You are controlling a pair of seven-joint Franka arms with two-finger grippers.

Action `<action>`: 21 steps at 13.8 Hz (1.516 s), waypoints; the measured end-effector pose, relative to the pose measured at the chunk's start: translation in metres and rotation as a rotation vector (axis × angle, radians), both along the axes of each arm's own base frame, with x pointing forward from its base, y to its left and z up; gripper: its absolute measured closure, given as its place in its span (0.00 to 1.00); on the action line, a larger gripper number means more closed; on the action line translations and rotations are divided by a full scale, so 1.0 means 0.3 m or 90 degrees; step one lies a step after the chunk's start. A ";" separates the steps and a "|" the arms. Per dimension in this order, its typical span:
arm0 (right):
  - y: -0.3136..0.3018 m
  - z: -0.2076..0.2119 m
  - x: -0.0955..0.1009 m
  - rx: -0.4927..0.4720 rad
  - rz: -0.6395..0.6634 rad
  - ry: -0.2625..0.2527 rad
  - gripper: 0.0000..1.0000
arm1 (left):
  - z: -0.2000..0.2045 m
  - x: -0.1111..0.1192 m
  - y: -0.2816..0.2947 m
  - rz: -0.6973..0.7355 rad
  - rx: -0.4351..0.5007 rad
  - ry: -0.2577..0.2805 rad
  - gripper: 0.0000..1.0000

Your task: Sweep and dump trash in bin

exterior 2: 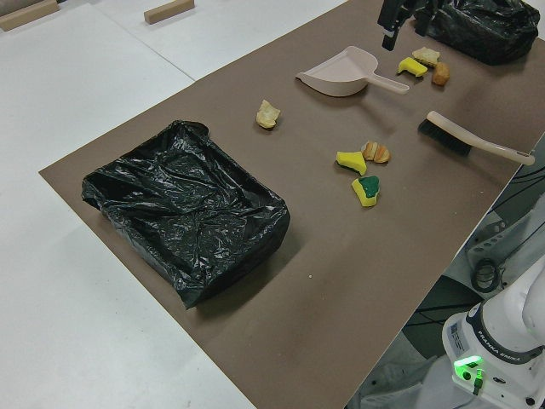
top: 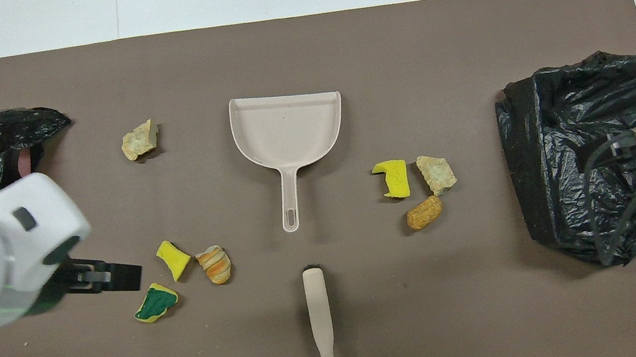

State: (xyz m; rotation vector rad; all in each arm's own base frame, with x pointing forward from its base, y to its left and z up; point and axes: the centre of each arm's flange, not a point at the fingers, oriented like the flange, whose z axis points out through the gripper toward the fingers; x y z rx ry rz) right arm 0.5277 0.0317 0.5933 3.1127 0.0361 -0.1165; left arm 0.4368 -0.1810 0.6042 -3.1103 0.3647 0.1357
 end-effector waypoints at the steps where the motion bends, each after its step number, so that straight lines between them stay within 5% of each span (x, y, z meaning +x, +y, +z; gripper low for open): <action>1: 0.052 -0.039 0.030 0.003 -0.001 -0.004 0.00 | -0.062 -0.049 -0.075 0.000 0.005 0.005 0.00; 8: 0.442 -0.384 0.222 0.015 -0.049 0.020 0.00 | -0.489 -0.381 -0.489 0.012 0.028 -0.001 0.00; 12: 0.710 -0.514 0.270 0.056 -0.103 0.023 0.00 | -0.686 -0.589 -0.632 0.012 0.019 0.016 0.00; 19: 1.138 -0.688 0.236 0.081 -0.110 -0.007 0.00 | -0.841 -0.740 -0.706 0.045 0.001 0.022 0.01; 21: 1.183 -0.730 0.235 0.089 -0.102 -0.018 0.00 | -0.867 -0.746 -0.714 0.068 0.001 0.032 0.12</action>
